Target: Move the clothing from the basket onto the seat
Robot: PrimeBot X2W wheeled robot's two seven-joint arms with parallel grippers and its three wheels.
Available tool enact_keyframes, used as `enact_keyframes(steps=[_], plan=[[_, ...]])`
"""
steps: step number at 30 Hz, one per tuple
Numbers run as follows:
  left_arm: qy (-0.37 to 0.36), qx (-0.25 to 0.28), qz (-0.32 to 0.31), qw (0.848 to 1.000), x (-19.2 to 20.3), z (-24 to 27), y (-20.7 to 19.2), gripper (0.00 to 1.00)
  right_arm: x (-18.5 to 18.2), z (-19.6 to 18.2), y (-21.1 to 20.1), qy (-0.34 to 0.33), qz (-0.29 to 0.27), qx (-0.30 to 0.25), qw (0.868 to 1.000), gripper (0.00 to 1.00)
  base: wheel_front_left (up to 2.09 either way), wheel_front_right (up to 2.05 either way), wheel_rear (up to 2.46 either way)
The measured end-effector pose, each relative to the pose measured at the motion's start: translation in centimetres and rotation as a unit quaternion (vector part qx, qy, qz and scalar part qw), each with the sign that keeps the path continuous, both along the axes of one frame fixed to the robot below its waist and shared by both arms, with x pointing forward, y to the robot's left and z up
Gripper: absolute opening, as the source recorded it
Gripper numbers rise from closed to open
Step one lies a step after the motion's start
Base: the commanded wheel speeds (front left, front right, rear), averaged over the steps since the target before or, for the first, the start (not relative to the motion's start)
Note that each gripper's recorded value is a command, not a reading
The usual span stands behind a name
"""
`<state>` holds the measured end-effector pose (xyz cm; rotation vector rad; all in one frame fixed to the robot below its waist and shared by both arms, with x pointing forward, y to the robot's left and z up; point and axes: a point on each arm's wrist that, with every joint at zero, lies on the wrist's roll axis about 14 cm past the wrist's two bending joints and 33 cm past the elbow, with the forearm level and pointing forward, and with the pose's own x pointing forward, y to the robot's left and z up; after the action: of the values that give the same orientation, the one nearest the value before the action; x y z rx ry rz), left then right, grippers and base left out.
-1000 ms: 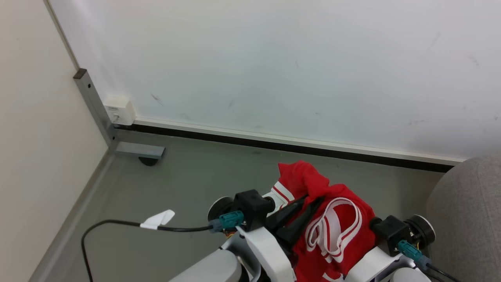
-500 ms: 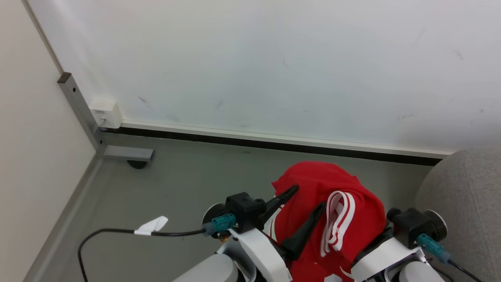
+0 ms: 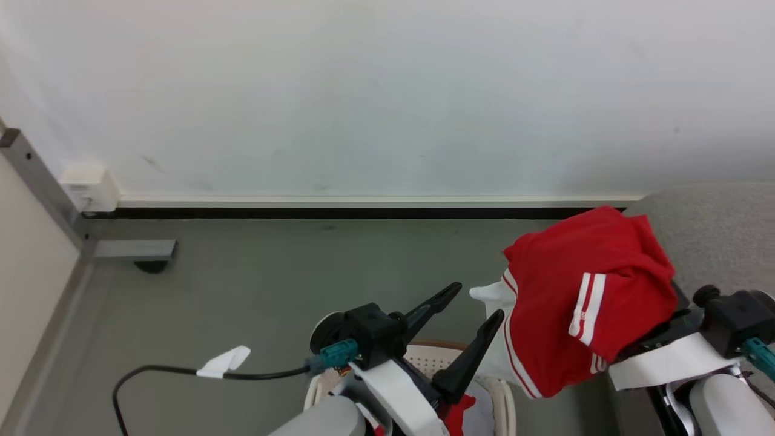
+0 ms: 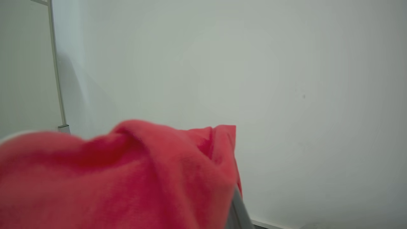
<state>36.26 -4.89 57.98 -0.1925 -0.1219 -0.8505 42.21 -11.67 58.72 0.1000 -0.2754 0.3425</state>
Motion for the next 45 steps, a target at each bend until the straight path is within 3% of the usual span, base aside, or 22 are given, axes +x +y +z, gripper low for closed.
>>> enact_keyframes(steps=[10, 17, 25, 31, 38, 45], plan=[[-0.007, -0.01, -0.089, 0.996, -0.9, -0.1, -5.1, 1.0, -3.1, 2.3, -7.3, -0.041, -0.098, -0.001, 0.994, 0.0, 0.0, 0.0, 0.0], [-0.014, -0.001, -0.151, 0.988, -1.7, -0.8, -8.9, 1.0, -6.1, 1.8, -11.8, -0.034, -0.168, -0.007, 0.985, 0.0, 0.0, 0.0, 0.0], [-0.022, 0.012, -0.203, 0.979, -2.9, -1.8, -12.5, 1.0, -9.5, 2.0, -15.6, -0.035, -0.235, -0.013, 0.971, 0.0, 0.0, 0.0, 0.0], [-0.033, 0.017, -0.222, 0.974, -3.7, -1.8, -13.7, 1.0, -10.9, 2.4, -16.9, -0.038, -0.254, -0.017, 0.966, 0.0, 0.0, 0.0, 0.0], [-0.031, 0.02, -0.216, 0.976, -2.7, -2.6, -13.5, 1.0, -8.9, 4.4, -17.9, -0.051, -0.246, -0.029, 0.967, 0.0, 0.0, 0.0, 0.0], [-0.017, 0.031, -0.204, 0.978, 0.0, -4.5, -12.2, 1.0, -3.6, 7.9, -20.8, -0.062, -0.245, -0.065, 0.965, 0.0, 0.0, 0.0, 0.0]])
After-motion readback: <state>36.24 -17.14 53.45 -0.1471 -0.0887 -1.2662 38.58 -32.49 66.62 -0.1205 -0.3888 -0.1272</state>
